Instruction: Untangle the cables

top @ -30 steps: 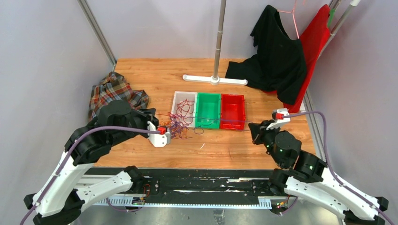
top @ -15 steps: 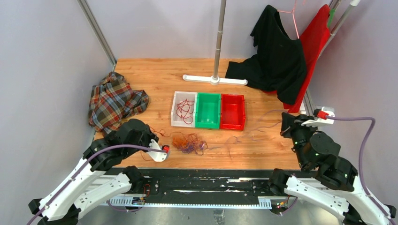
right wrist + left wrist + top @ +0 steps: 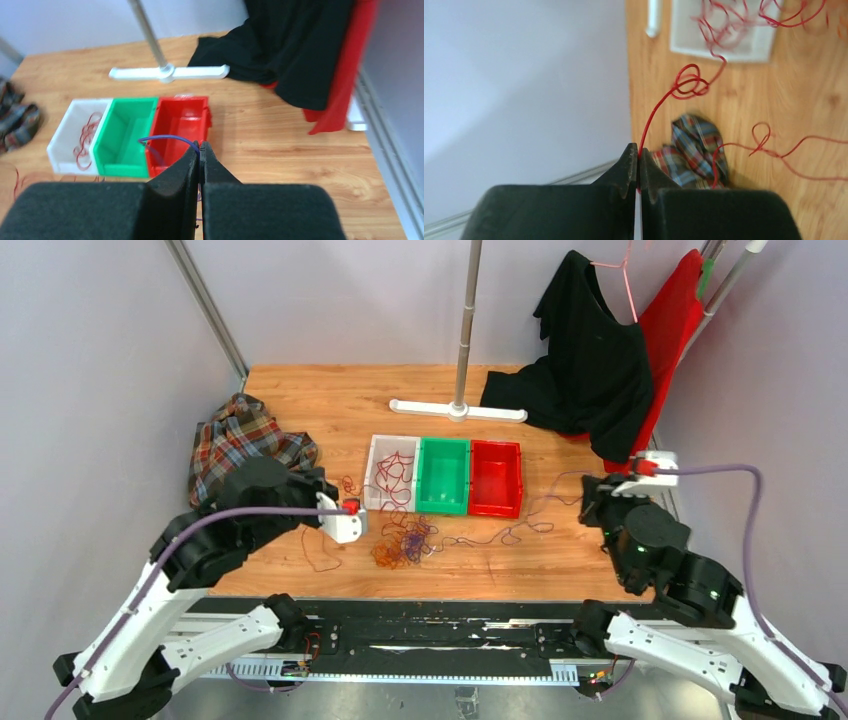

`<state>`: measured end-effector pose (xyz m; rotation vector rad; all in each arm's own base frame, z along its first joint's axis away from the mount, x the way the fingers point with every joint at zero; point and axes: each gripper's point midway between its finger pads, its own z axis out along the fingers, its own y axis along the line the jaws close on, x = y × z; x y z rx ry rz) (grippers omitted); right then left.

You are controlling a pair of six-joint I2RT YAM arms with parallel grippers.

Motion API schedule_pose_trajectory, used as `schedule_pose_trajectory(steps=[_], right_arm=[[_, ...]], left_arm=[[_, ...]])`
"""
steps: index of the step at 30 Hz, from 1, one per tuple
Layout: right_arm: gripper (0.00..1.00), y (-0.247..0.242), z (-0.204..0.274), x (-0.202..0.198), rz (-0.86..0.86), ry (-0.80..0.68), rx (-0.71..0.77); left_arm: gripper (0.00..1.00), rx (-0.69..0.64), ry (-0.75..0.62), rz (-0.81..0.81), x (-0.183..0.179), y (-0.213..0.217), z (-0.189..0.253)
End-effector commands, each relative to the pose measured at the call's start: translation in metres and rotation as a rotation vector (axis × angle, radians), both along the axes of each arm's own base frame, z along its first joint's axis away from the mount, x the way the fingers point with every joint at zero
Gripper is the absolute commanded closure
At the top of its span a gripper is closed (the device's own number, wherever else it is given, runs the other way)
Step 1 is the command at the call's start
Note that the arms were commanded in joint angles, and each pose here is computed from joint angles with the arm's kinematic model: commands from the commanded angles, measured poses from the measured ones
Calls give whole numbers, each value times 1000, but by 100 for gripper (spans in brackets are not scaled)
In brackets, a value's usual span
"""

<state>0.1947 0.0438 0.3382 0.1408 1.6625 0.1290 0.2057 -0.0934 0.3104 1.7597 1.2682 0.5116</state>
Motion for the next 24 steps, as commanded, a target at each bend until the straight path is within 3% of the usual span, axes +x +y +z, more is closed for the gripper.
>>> schedule_pose_trajectory(steps=[1, 4, 5, 7, 12, 18, 24], right_arm=[[99, 66, -31, 8, 244, 86, -54], [99, 114, -58, 8, 416, 156, -64], [94, 129, -67, 9, 464, 174, -72], [71, 157, -74, 7, 567, 197, -73], [41, 213, -42, 9, 724, 76, -41], [37, 298, -18, -23, 1036, -26, 18], [36, 354, -4, -45, 1150, -173, 22]], left_arm=[[99, -319, 64, -68, -15, -34, 53], [100, -381, 107, -111, -24, -45, 61], [100, -393, 114, -119, -26, -46, 62], [100, -402, 126, -132, -29, -49, 62], [99, -415, 139, -141, -31, -51, 62], [100, -423, 133, -155, -32, -52, 67], [100, -476, 168, -163, -37, -58, 76]])
